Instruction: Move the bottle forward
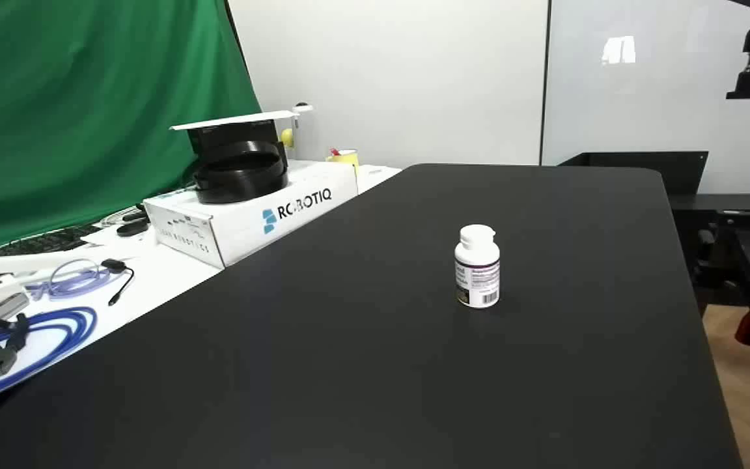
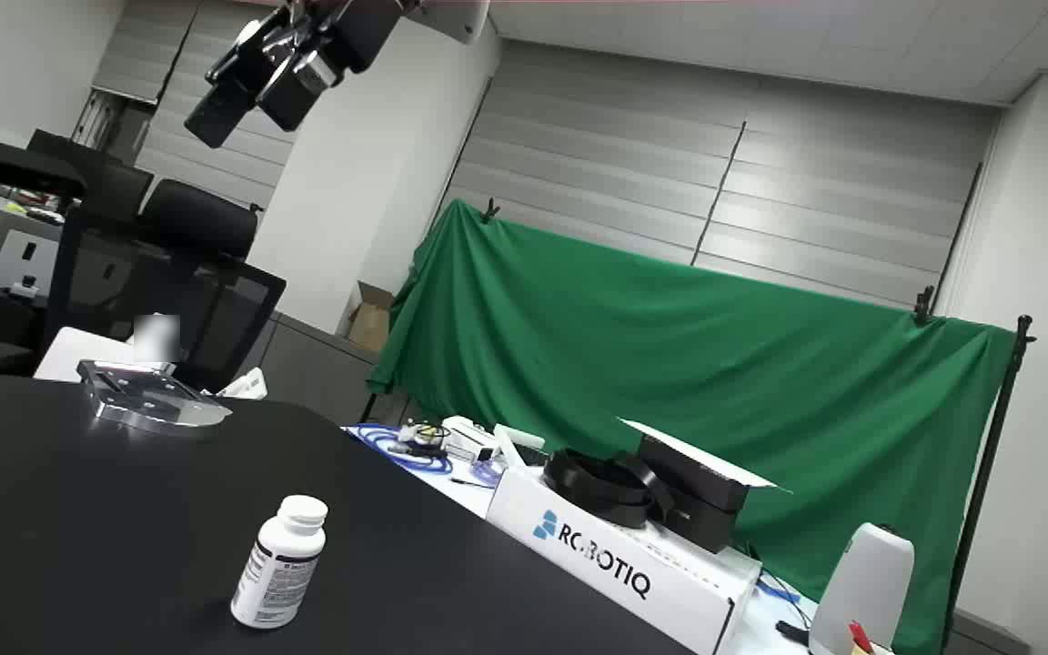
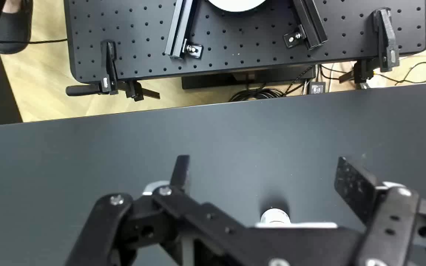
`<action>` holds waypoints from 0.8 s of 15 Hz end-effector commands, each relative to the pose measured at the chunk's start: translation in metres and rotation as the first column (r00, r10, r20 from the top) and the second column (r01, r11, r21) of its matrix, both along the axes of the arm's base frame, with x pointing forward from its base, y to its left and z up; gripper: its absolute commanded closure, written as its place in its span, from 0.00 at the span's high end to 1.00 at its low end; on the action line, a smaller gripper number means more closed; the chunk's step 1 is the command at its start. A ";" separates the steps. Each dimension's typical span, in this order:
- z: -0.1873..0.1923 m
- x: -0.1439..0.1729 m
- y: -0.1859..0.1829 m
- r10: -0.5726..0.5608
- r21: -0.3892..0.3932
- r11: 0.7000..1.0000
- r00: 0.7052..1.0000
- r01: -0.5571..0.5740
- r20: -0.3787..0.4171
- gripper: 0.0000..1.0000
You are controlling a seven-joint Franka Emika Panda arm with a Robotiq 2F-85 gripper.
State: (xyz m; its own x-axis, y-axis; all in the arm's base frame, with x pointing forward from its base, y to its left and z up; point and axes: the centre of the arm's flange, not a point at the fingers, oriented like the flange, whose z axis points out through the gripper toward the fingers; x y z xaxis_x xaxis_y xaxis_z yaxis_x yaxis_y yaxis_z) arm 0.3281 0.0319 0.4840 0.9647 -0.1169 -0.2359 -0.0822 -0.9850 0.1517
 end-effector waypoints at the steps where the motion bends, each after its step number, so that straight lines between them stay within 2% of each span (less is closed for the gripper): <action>1: 0.000 0.000 0.000 0.000 0.000 1.000 1.000 0.000 0.002 1.00; 10: 0.001 0.000 0.000 0.000 0.000 1.000 1.000 0.000 0.004 1.00; 11: -0.001 0.004 -0.001 0.000 -0.016 1.000 1.000 0.000 0.015 1.00; 12: -0.003 0.013 -0.005 0.013 -0.022 1.000 0.998 -0.012 0.057 1.00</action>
